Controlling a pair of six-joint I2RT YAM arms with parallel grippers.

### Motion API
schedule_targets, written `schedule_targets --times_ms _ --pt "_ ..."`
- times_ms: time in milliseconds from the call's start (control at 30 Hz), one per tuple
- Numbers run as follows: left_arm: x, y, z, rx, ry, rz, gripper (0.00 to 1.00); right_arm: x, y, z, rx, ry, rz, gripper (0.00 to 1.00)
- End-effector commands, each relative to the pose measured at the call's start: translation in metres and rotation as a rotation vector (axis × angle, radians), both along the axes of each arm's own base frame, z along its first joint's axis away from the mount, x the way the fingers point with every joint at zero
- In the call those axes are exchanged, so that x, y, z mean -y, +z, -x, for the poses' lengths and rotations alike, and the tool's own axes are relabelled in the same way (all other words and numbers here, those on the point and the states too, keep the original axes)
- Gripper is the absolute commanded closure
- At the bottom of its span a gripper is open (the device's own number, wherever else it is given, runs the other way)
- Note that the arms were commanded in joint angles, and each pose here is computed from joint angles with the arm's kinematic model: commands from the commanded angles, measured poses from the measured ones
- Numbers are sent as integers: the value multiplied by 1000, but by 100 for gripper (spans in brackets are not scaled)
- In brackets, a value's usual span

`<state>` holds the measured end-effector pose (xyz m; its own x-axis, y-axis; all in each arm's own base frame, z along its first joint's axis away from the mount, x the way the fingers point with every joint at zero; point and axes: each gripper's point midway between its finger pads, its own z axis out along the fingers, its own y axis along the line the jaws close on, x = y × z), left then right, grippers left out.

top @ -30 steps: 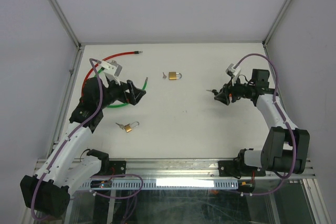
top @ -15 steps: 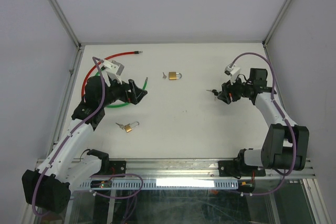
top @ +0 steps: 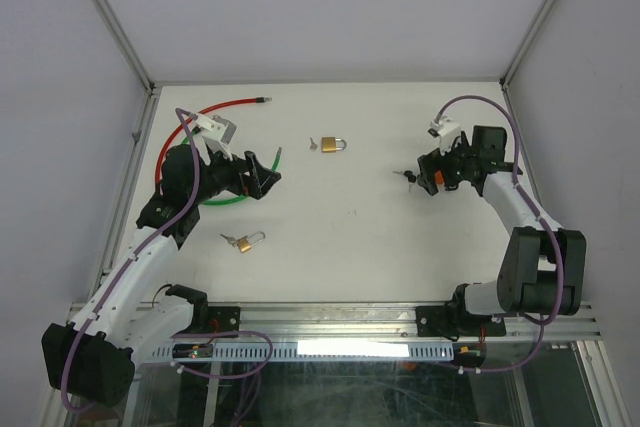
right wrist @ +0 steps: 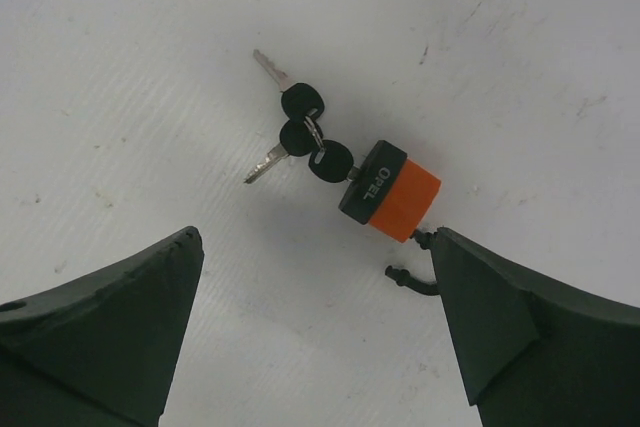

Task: Lock with the key
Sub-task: Pick up the lock from the center of the board.

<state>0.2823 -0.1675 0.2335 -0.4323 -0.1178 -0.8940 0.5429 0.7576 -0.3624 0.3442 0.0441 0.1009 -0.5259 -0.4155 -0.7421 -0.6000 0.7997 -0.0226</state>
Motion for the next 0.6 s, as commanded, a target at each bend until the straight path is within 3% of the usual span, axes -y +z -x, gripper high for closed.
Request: schedule_targets --times_ms 0,200,367,567 --pt "1 11 -2 47 -12 21 1 12 20 -21 124 -44 55 0" --pt "3 13 -1 43 -24 29 1 29 21 -42 93 -275 -40 6" --pt "6 18 5 51 -50 52 1 22 14 -47 28 -357 -165 13" --pt "8 20 8 58 -63 64 1 33 -9 -58 -67 -541 -202 19"
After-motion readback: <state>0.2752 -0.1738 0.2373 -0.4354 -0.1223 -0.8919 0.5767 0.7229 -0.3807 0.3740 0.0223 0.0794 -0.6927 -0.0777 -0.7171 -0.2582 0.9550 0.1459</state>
